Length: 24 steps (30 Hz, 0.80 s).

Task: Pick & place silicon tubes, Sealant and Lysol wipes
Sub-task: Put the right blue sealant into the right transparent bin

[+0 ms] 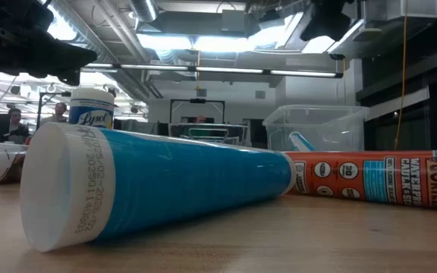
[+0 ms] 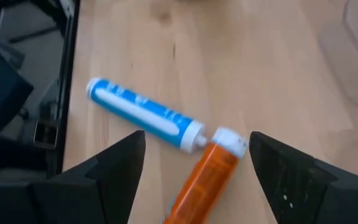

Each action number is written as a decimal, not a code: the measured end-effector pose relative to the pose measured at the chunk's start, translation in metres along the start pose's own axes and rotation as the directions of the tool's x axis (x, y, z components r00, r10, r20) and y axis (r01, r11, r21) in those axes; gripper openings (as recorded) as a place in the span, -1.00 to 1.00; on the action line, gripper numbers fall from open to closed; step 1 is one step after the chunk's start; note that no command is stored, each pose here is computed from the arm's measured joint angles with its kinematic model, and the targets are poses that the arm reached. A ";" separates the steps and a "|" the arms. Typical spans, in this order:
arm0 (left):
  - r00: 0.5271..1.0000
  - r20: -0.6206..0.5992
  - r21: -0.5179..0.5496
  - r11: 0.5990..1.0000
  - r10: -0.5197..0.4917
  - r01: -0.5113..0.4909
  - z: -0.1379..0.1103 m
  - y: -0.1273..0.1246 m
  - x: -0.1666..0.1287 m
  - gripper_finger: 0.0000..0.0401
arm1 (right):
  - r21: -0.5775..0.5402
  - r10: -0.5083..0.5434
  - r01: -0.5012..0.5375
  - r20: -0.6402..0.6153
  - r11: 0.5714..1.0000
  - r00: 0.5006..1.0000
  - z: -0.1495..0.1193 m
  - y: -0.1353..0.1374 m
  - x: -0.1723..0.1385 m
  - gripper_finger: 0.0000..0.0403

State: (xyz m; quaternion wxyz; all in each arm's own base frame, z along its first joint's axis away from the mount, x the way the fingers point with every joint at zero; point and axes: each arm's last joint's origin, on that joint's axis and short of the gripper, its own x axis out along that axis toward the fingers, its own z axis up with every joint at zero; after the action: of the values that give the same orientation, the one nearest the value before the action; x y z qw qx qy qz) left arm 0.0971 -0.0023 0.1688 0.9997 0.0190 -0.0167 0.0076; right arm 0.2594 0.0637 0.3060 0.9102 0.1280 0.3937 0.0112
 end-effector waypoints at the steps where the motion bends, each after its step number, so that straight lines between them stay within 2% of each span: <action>1: 1.000 0.000 0.000 1.000 0.000 0.000 0.000 0.000 0.000 -0.94 | -0.023 0.003 -0.004 -0.017 1.000 1.000 -0.003 0.003 0.000 0.44; 7: 1.000 0.000 0.000 1.000 0.000 0.000 0.000 0.000 0.000 -0.96 | -0.199 0.009 -0.034 -0.126 0.979 0.992 -0.020 0.016 -0.002 0.44; 11: 1.000 0.000 0.000 1.000 0.000 0.000 0.000 0.000 0.000 -0.96 | -0.310 0.021 -0.097 -0.239 0.946 0.971 -0.032 0.021 -0.005 0.44; 17: 1.000 0.000 0.000 1.000 0.000 0.000 0.000 0.000 0.000 -0.95 | -0.436 -0.023 -0.140 -0.349 0.889 0.937 -0.045 0.021 -0.009 0.44; 21: 1.000 0.000 0.000 1.000 0.000 0.000 0.000 0.000 0.000 -0.94 | -0.543 -0.039 -0.192 -0.384 0.817 0.922 -0.050 0.022 -0.011 0.44; 24: 1.000 0.000 0.000 1.000 0.000 0.000 0.000 0.000 0.000 -0.95 | -0.629 -0.058 -0.253 -0.430 0.735 0.901 -0.058 0.025 -0.014 0.44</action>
State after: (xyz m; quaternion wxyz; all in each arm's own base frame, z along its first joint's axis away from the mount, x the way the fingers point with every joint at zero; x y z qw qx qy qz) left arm 0.0971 -0.0023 0.1688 0.9996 0.0191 -0.0167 0.0076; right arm 0.2104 0.0993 0.2842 0.7850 -0.1932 0.5424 0.2287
